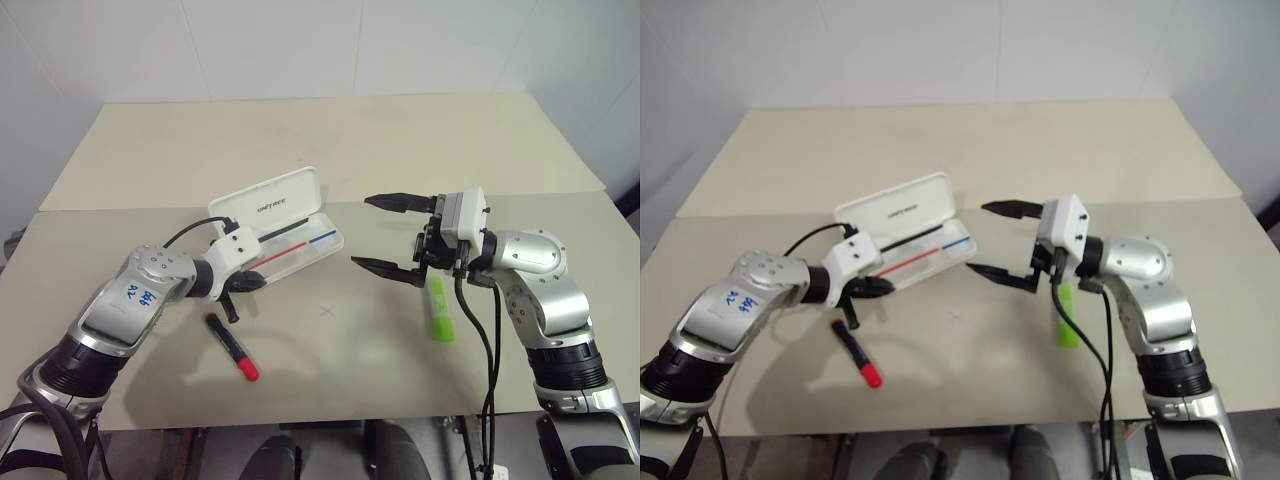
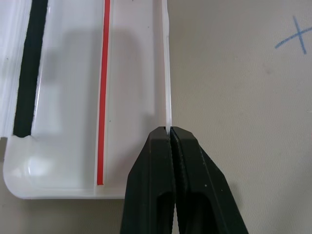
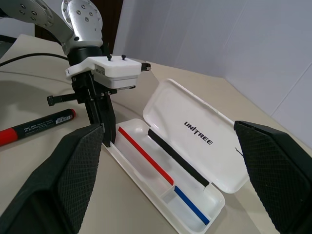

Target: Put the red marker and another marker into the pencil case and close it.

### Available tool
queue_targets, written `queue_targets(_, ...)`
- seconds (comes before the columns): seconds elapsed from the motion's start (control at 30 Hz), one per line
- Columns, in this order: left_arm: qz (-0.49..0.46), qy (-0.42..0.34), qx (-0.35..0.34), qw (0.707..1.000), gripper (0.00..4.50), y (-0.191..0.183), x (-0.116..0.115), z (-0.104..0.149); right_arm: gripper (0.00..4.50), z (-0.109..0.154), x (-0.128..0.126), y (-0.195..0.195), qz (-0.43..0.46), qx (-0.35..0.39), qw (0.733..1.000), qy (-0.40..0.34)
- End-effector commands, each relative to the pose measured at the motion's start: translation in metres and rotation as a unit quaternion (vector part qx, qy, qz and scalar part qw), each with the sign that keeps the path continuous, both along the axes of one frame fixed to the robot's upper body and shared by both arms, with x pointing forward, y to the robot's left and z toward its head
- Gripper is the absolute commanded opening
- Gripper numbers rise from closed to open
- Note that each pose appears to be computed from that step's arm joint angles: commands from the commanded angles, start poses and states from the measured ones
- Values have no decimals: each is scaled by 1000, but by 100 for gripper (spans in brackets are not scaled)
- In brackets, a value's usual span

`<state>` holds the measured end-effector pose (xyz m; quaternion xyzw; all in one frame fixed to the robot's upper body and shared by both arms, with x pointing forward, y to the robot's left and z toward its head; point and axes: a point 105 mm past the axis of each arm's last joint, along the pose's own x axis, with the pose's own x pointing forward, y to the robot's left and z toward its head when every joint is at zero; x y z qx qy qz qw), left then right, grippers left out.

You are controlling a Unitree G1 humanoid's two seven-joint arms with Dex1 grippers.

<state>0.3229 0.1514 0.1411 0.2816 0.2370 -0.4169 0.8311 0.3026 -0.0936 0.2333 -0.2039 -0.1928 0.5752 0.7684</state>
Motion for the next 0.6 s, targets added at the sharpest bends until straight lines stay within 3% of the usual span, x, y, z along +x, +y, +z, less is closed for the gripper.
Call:
queue_targets(0.03,-30,-23,1,999,4,-10,-3,9,450,11,-4,0,4,8,1000,-22)
queue_targets(0.4,-162,-22,-10,986,4,-48,-18,16,450,9,-2,-11,-13,-7,1000,-23)
queue_targets(0.6,-217,-18,4,976,4,-51,-27,15,450,6,0,-30,-43,-28,998,-23)
